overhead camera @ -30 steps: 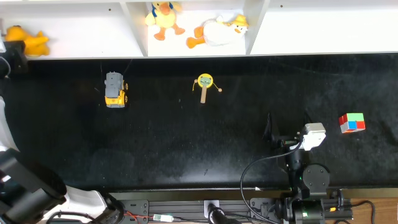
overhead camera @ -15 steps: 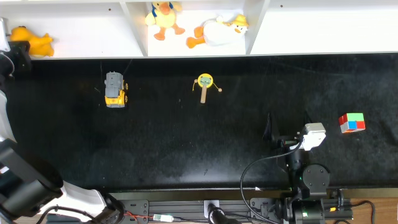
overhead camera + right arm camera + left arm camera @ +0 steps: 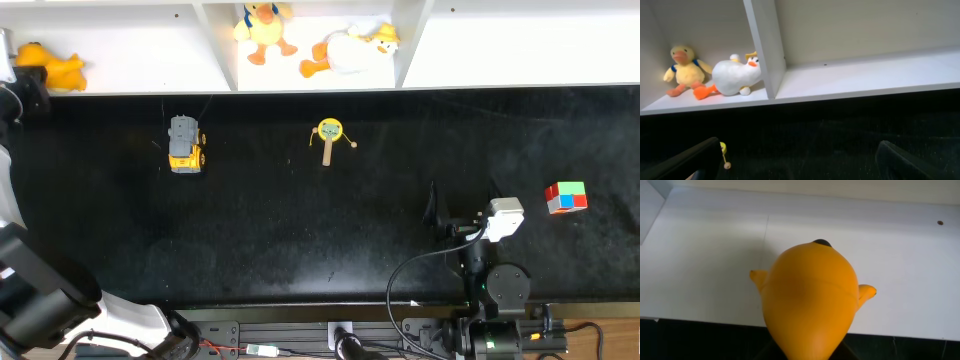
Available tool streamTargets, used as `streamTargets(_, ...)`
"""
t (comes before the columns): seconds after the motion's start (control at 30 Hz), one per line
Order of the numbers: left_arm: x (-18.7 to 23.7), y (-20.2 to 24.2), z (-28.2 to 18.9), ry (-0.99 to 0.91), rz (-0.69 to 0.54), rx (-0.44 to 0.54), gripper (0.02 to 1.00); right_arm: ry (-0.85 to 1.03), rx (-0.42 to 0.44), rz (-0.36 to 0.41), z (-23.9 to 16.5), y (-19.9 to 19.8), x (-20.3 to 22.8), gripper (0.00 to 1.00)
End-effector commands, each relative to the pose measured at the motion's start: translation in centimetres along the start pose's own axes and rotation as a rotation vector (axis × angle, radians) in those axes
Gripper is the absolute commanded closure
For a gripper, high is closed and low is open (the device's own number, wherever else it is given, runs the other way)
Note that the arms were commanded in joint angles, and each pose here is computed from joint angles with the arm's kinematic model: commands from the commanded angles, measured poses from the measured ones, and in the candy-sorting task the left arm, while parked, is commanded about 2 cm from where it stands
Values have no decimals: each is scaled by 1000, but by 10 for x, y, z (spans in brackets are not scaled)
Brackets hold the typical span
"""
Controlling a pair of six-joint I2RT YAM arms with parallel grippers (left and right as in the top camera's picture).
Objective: Store Toys
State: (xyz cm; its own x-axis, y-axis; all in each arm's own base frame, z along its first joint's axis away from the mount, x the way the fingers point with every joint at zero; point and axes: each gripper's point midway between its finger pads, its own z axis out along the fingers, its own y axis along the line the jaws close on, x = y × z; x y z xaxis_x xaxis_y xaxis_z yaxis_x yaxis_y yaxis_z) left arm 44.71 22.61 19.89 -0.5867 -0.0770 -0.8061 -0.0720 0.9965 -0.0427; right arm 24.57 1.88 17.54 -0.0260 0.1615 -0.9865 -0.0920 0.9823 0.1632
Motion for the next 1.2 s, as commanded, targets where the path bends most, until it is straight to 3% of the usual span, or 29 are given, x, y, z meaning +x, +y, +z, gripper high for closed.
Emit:
streamTargets(0.03,-2,7,5,2,-7,-26,982,0,5,4,0,-2,3,5)
streamTargets(1.2,6,0,34,6,-20,1,972,0,5,4,0,-2,3,5)
